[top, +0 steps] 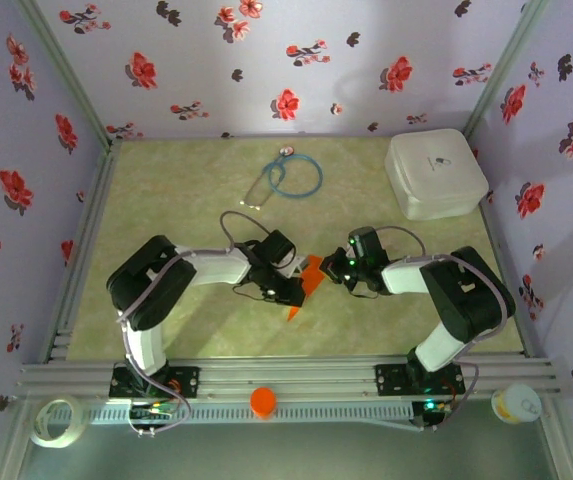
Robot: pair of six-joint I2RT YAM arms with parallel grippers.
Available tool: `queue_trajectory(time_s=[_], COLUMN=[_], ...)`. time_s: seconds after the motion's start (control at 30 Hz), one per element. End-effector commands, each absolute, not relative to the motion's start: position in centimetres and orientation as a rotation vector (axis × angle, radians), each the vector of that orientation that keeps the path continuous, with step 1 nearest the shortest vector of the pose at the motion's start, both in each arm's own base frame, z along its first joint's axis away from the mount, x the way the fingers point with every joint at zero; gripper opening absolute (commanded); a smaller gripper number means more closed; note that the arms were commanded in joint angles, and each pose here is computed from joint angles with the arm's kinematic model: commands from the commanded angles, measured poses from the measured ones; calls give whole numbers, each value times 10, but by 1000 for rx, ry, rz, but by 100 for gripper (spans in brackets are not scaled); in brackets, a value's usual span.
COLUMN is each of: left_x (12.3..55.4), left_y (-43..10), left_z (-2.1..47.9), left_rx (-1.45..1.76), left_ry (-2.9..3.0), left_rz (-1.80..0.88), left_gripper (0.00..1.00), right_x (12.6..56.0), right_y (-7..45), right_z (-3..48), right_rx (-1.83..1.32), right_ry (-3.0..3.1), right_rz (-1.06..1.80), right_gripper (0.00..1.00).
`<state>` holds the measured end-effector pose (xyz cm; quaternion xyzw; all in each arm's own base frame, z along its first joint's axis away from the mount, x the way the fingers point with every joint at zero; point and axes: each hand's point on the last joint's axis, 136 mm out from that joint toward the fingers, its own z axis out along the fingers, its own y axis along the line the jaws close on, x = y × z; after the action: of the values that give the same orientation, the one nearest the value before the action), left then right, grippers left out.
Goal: Fold a paper plane with a square sheet of paper (pick it up from the middle)
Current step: Fold the wing for the fifth time at the center of the table.
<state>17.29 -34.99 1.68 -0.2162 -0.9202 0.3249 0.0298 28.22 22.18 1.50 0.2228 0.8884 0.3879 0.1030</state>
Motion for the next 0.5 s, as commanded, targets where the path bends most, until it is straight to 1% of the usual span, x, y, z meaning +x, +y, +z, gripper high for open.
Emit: queue_trajectory(time_s=[0.0,0.03,0.2,0.3,0.4,0.47], left_x=[151,153,177,193,207,214], left_y=[-321,-324,-349,-362,-372,-378], left_z=[11,19,65,70,62,52], left_rx=[-684,-706,-772,-733,-718,-697], left_ry=[-2821,-2834,-2889,-2877,-2887,-2881], left_rz=[831,871,1125,1200,1200,1190], left_gripper=[3,0,0,0,0,2], right_x=[261,261,262,263,263,263], right_y=[197,198,201,202,203,203], right_z=[-25,-25,-23,-22,-22,-21], right_rx=[769,765,759,760,755,753], right_ry=[2745,2743,2738,2733,2734,2733], right_rz=[934,941,967,975,980,982], right_gripper=[0,0,0,0,0,0])
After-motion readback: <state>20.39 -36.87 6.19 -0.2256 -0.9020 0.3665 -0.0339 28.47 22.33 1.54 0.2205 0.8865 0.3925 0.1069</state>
